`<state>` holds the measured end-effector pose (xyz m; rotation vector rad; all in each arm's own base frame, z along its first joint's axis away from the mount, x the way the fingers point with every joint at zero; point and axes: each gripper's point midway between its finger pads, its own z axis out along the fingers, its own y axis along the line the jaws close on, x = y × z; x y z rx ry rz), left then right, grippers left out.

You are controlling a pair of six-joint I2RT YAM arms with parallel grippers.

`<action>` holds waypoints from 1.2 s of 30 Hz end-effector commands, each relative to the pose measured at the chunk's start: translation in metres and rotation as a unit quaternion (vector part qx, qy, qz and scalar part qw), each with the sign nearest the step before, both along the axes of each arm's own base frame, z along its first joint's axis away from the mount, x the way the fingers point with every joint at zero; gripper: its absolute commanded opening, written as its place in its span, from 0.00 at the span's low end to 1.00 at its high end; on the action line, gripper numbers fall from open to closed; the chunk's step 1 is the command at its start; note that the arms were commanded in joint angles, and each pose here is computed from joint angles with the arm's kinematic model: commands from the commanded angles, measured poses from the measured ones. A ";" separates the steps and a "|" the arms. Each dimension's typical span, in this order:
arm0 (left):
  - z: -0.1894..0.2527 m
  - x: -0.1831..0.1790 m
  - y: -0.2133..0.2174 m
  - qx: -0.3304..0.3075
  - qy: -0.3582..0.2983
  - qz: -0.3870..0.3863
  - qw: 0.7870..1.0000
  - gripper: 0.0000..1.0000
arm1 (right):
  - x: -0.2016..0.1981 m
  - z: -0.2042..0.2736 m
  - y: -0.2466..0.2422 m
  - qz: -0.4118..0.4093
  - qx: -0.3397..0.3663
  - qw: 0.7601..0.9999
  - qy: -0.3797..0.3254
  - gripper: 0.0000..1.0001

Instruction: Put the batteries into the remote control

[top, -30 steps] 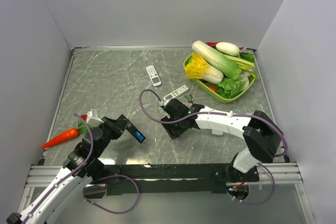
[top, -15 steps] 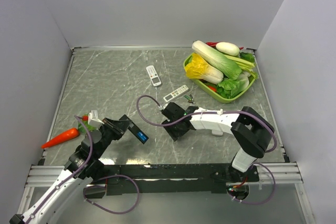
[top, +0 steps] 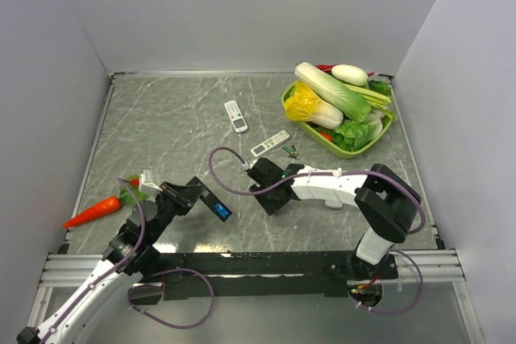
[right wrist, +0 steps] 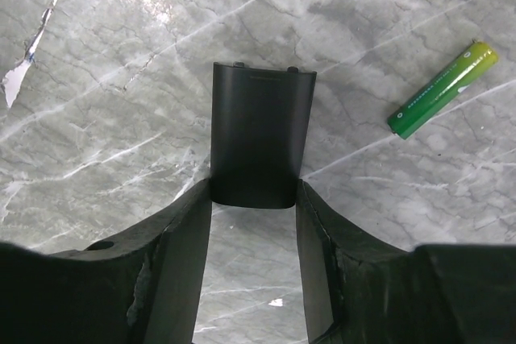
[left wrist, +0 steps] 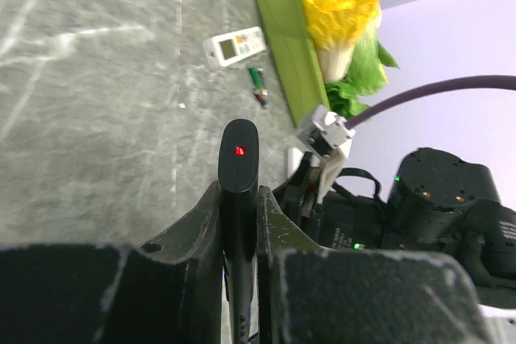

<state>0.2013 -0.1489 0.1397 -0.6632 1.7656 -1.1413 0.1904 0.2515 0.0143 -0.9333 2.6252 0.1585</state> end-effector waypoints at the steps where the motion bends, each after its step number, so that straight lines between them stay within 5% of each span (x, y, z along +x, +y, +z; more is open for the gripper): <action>1: 0.033 -0.001 -0.014 -0.076 -0.058 -0.031 0.995 0.01 | 0.001 0.016 0.003 0.008 0.012 1.000 -0.019 0.31; 18: 0.055 0.003 -0.023 -0.152 -0.101 -0.044 0.982 0.01 | -0.033 0.206 0.036 0.076 0.160 0.976 -0.124 0.25; 36: 0.061 0.007 -0.021 -0.162 -0.086 -0.031 0.983 0.01 | -0.053 0.205 0.076 0.147 0.089 0.977 -0.123 0.26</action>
